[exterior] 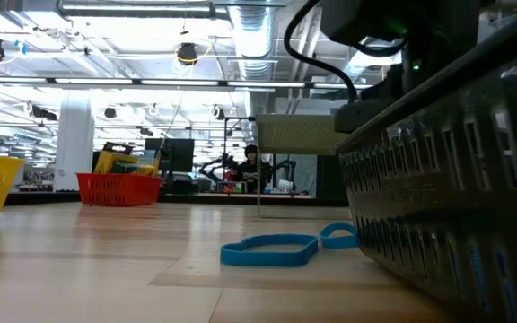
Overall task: Pick & Place Office Desk Supplies
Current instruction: Put the orange rubber band into the yellow bin
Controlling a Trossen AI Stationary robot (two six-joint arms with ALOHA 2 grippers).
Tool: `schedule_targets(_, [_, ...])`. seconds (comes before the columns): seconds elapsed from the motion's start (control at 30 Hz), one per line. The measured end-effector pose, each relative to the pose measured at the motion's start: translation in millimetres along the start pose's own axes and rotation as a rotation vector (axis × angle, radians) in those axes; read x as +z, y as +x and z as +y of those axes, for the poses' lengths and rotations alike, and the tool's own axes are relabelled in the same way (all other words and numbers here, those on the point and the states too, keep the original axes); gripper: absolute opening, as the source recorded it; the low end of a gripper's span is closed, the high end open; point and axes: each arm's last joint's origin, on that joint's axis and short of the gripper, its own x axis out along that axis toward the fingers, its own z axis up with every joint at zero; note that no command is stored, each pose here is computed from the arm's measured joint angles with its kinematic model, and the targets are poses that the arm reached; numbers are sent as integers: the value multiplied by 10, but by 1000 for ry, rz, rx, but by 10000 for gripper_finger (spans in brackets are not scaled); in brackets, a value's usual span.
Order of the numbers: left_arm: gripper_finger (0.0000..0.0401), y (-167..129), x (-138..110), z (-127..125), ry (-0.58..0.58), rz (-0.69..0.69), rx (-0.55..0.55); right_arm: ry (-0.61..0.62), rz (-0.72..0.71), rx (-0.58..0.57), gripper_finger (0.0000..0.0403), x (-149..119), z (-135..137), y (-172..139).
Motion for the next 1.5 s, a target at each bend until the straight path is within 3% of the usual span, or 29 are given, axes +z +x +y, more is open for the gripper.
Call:
schedule_targets(0.23, [214,0,0,1,0,0,1,-13,-9,-1,101,-16,33,58])
schedule_targets(0.47, [214,0,-1,1,0,1,1,-43,-16,17,13,-23,49,53])
schedule_targets(0.67, [214,0,-3,3,1,3,3,-36,-38,-44,3,-59,7,-34])
schedule_targets(0.9, [214,-3,-53,58,22,67,46,-41,-245,69,1,-119,59,-710])
schedule_targets(1.2, [214,-10,-106,127,52,126,106,-94,-506,356,0,4,133,-1598])
schedule_targets(1.4, [228,35,-133,159,56,132,115,-162,-609,515,0,196,280,-1952])
schedule_targets(1.5, [236,77,-163,161,49,144,91,-170,-634,531,0,298,310,-2027])
